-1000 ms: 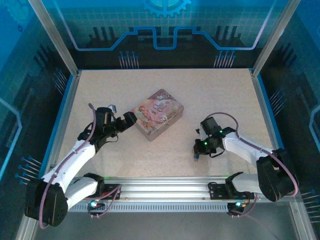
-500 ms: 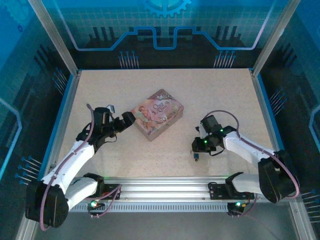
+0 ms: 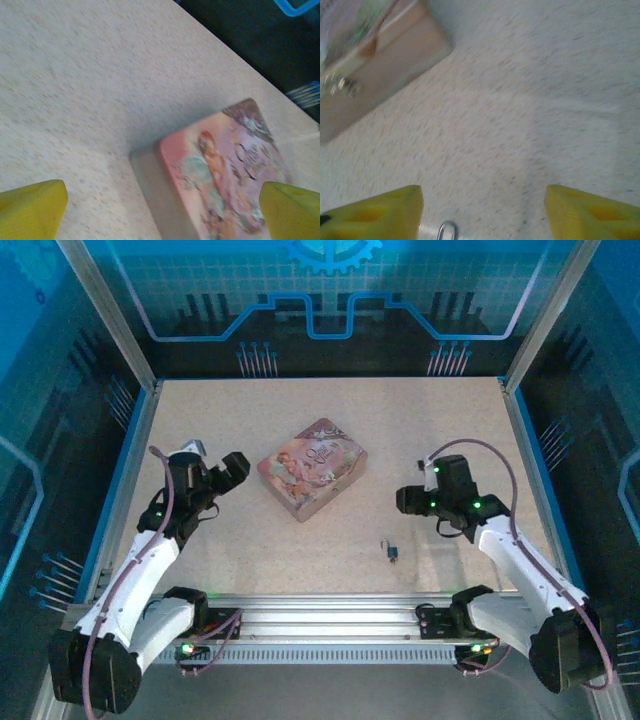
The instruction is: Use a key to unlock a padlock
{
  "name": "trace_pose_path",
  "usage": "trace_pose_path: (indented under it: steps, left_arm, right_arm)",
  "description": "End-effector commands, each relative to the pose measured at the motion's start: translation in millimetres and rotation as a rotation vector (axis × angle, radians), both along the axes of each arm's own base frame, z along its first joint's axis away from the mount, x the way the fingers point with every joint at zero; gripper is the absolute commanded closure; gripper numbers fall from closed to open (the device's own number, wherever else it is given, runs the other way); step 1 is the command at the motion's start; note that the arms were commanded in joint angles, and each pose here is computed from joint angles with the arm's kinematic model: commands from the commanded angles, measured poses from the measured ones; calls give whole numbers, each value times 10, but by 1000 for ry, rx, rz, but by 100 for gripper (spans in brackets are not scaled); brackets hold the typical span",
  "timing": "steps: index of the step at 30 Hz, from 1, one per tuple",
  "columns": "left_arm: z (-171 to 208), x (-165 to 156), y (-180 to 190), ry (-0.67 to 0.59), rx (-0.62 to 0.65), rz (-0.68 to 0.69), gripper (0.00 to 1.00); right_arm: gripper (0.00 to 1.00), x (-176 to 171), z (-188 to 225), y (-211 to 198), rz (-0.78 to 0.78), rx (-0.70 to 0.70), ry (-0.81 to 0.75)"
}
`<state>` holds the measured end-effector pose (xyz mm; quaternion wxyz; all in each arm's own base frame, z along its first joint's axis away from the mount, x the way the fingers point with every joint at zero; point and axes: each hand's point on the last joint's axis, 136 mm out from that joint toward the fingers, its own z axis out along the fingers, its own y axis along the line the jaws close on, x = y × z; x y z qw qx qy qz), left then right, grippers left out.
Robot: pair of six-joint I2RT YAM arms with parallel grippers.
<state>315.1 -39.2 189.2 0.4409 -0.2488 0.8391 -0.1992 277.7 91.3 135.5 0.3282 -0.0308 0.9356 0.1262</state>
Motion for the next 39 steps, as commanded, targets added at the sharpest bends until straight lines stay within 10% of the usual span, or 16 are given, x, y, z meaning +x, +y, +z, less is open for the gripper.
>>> trace_pose_path:
  steps: [1, 13, 39]
  left_arm:
    - [200, 108, 370, -85, 212, 107, 1]
    - [-146, 264, 757, -198, 513, 210, 1]
    - [-653, 612, 441, -280, 550, -61, 1]
  right_arm:
    - [11, 248, 131, -318, -84, -71, -155]
    - [0, 768, -130, -962, -215, -169, -334]
    - [0, 1184, -405, -648, -63, -167, -514]
